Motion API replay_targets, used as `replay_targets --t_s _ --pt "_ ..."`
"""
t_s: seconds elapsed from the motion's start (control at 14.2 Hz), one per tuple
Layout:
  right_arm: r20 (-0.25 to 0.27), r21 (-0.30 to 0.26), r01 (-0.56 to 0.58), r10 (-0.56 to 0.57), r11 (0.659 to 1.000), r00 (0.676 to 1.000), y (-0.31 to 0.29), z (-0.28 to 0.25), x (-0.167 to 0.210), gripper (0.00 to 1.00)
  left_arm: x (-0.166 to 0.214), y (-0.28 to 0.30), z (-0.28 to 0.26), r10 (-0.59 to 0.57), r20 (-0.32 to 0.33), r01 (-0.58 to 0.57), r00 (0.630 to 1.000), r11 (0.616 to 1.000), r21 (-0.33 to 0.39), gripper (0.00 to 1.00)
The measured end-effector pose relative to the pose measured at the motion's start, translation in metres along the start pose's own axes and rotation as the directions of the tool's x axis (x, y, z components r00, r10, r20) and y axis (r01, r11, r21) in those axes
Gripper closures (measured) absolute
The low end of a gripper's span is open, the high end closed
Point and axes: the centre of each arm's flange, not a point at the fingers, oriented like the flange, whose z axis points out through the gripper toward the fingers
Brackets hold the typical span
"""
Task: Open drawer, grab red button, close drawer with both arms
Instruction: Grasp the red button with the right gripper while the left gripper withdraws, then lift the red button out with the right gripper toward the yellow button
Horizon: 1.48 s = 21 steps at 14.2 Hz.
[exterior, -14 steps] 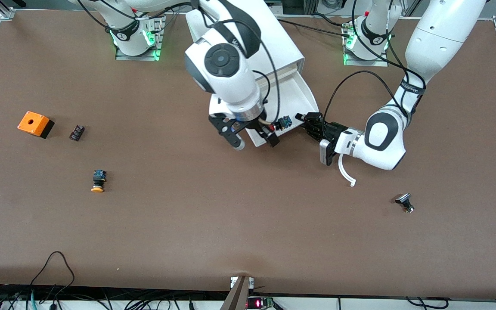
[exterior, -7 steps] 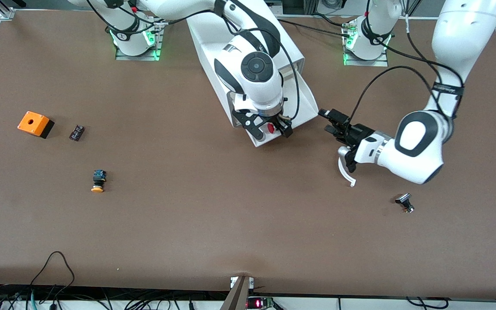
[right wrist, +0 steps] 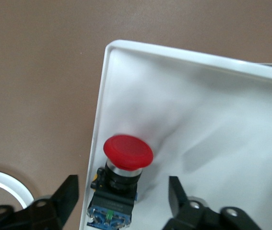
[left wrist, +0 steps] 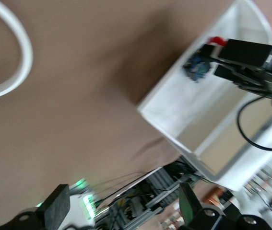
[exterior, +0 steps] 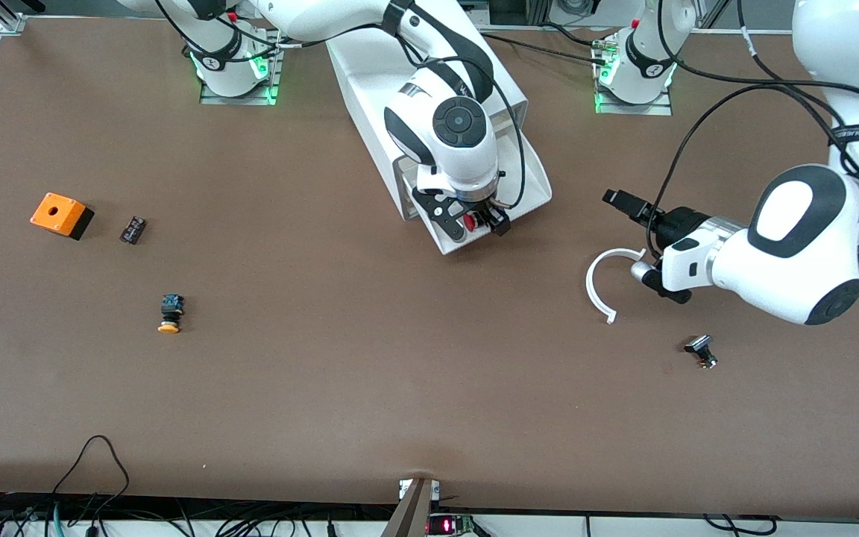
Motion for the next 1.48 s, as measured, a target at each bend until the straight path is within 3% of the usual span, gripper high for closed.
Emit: replay_targets --t_s 0.07,0.14,0.28,0.35,0.42,0.7,0.84,1.13,1.27,1.48 --pt "0.0 0.0 0.002 -0.002 1.0 1.0 0.0 0.0 -0.003 0.33 -0.006 0.012 -0.006 -0.043 -0.012 0.043 0.999 0.995 0.087 0.0" --pt "0.001 0.001 0.004 -0.004 1.0 1.0 0.001 0.001 -0.005 0.33 -0.012 0.023 -0.011 -0.068 -0.027 0.071 0.997 0.984 0.166 0.0" --pt "0.001 0.005 0.006 -0.006 1.0 1.0 0.0 0.0 -0.006 0.49 -0.025 0.046 -0.02 -0.089 -0.068 0.106 0.994 0.941 0.323 0.0" --pt "0.001 0.007 0.006 -0.006 1.0 1.0 0.0 0.0 -0.006 0.61 -0.031 0.057 -0.031 -0.083 -0.102 0.117 0.991 0.913 0.391 0.0" --pt "0.0 0.011 0.006 -0.006 1.0 1.0 -0.001 -0.002 -0.006 0.61 -0.045 0.073 -0.058 -0.063 -0.174 0.135 0.983 0.884 0.447 0.0" --pt "-0.012 0.041 -0.006 0.006 0.999 1.0 -0.007 -0.023 0.005 0.61 -0.052 0.062 -0.079 -0.078 -0.229 0.174 0.97 0.884 0.435 0.0" --pt "-0.02 0.055 -0.014 0.015 0.998 1.0 -0.009 -0.052 0.022 0.61 -0.045 0.06 -0.083 -0.127 -0.303 0.247 0.945 0.883 0.4 0.0" --pt "-0.042 0.074 0.141 -0.138 0.987 0.99 -0.004 -0.136 0.095 0.61 -0.025 0.066 -0.069 -0.199 -0.422 0.349 0.884 0.883 0.315 0.07" --pt "-0.052 0.045 0.269 -0.266 0.962 0.962 0.004 -0.162 0.145 0.61 -0.015 0.064 -0.047 -0.171 -0.488 0.352 0.856 0.884 0.308 0.06" --pt "-0.033 -0.02 0.471 -0.471 0.882 0.882 0.02 -0.177 0.215 0.61 -0.006 0.056 -0.004 -0.172 -0.574 0.387 0.801 0.879 0.277 0.04"
